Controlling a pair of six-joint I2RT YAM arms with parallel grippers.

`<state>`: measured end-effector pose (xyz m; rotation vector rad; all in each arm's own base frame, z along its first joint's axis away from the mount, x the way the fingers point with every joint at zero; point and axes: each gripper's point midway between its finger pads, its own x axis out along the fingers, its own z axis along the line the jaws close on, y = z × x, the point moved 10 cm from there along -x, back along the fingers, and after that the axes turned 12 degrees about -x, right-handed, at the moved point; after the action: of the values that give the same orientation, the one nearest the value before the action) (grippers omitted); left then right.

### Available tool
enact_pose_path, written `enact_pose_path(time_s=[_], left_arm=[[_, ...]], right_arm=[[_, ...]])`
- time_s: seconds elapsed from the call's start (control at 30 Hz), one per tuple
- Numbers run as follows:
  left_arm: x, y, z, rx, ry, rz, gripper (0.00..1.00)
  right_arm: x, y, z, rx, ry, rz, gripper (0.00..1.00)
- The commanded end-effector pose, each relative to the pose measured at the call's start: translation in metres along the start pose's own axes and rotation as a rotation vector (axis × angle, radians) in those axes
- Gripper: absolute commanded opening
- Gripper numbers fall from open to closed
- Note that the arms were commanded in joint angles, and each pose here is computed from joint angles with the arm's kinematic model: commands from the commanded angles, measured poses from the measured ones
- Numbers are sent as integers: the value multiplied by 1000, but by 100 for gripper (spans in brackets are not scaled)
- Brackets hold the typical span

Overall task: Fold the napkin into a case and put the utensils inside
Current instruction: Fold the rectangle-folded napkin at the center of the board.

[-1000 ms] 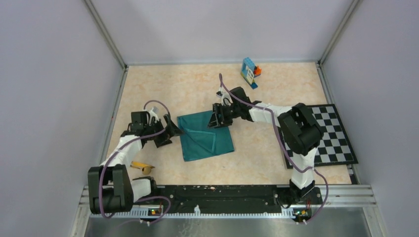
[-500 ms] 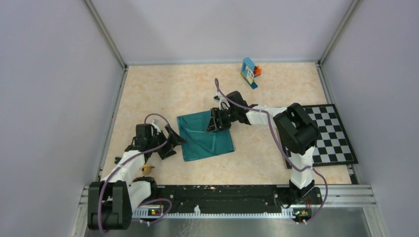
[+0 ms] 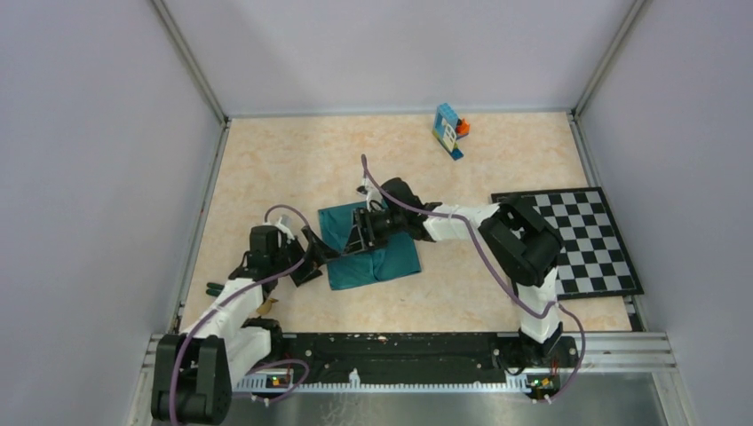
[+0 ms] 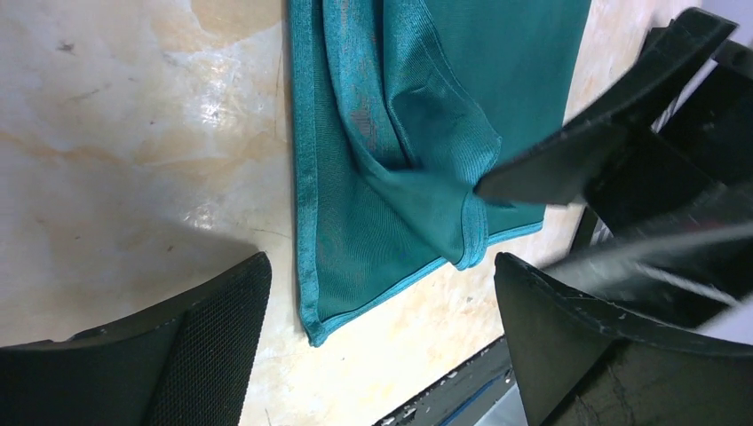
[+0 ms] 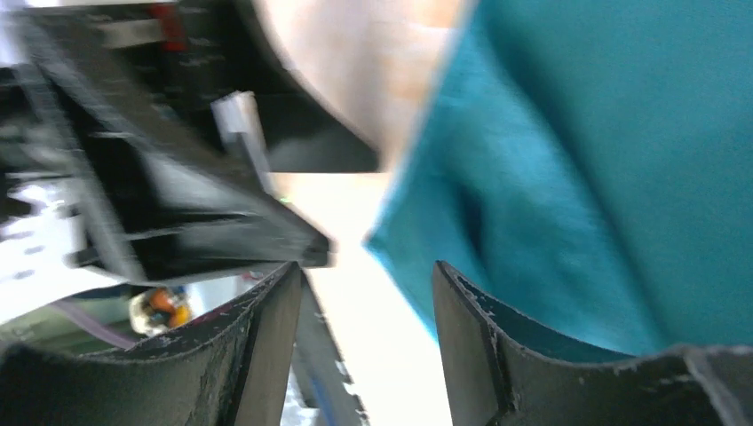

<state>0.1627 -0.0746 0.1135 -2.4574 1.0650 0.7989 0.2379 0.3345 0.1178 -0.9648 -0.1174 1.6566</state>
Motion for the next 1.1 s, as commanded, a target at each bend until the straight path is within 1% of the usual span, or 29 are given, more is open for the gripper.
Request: enact_pose_path(time_s=[0.0,0.07,0.1,0.17,0.27,0.37,0.43,0.53,0.6,0.9,1.07], left_arm=[[-5,1,3,24,-14,-75,99],[-8,1,2,23,-23,-93,99],[-9,1,2,23,-28,-103,99],[-13,2,0,24,-30,-117,99],[-14,3,0,29,-11,-120,99],[-14,7,0,20,6,-77,99],[-13,8,0,19,20,-46,99],[-12,8,-2,19,39,-25,99],[-13,7,-4,27,47,-33,99],[-6,10,1,8,64,2,99],[-7,11,2,4,73,-2,99]], right_arm=[[-1,-31,71,31,-336,-162,55],[-8,-33,74,65,-395,-188,55],[-14,-34,67,79,-373,-199,55],[-30,-31,43,88,-270,-223,57],[-52,-20,9,91,-115,-176,57],[-72,-6,-14,111,36,-147,57],[-80,4,-24,130,97,-130,57],[-79,14,-31,150,101,-134,57],[-72,18,-35,165,84,-135,56],[-44,19,-41,189,61,-119,44],[-32,20,-41,189,71,-109,43]])
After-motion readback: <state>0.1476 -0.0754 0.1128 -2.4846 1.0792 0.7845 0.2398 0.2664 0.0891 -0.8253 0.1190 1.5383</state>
